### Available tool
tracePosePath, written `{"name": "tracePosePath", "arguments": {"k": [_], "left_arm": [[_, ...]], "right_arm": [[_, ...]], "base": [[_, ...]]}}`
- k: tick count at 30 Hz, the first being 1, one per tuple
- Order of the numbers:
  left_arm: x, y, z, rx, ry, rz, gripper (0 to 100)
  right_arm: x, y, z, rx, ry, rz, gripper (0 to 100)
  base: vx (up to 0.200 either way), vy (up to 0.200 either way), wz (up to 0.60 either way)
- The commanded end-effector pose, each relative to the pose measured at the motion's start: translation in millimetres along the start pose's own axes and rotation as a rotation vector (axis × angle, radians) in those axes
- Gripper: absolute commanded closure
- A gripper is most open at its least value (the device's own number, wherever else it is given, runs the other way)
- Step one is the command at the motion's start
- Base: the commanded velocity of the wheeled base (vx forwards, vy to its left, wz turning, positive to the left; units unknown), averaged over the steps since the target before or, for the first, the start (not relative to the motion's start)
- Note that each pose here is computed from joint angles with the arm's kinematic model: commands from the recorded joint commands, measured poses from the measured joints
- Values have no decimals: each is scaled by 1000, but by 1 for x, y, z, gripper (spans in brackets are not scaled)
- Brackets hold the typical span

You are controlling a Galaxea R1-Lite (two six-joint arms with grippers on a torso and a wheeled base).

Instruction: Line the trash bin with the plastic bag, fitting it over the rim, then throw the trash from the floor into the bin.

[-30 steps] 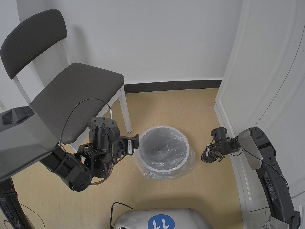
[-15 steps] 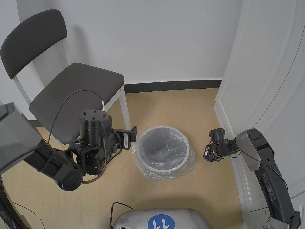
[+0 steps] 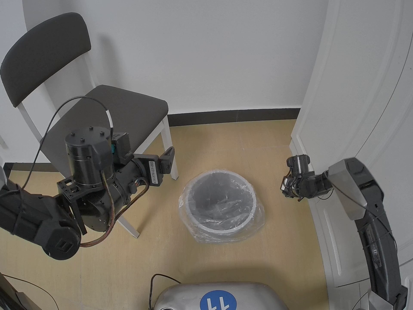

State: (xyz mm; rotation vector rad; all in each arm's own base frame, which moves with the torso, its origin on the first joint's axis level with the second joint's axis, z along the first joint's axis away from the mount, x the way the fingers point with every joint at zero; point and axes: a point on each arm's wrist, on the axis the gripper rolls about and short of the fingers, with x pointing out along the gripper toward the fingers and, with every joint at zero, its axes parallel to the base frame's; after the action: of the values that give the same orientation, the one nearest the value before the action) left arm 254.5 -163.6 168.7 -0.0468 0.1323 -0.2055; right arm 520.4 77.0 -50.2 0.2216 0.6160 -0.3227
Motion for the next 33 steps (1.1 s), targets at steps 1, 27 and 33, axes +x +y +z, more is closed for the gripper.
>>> {"name": "tracePosePath", "arguments": {"k": [1,27,33], "left_arm": [[-48,8,38,18,-139,-37,0],[-82,51,72,123,-281,111,0],[-88,52,76,113,-302,109,0]], "right_arm": [[-157,21,79,12,-104,205,100],[-234,118,-99,-222,-129,624,100],[-220,117,-112,-240,-102,602,100]], "base": [[0,0,0],[0,0,0],[0,0,0]]}}
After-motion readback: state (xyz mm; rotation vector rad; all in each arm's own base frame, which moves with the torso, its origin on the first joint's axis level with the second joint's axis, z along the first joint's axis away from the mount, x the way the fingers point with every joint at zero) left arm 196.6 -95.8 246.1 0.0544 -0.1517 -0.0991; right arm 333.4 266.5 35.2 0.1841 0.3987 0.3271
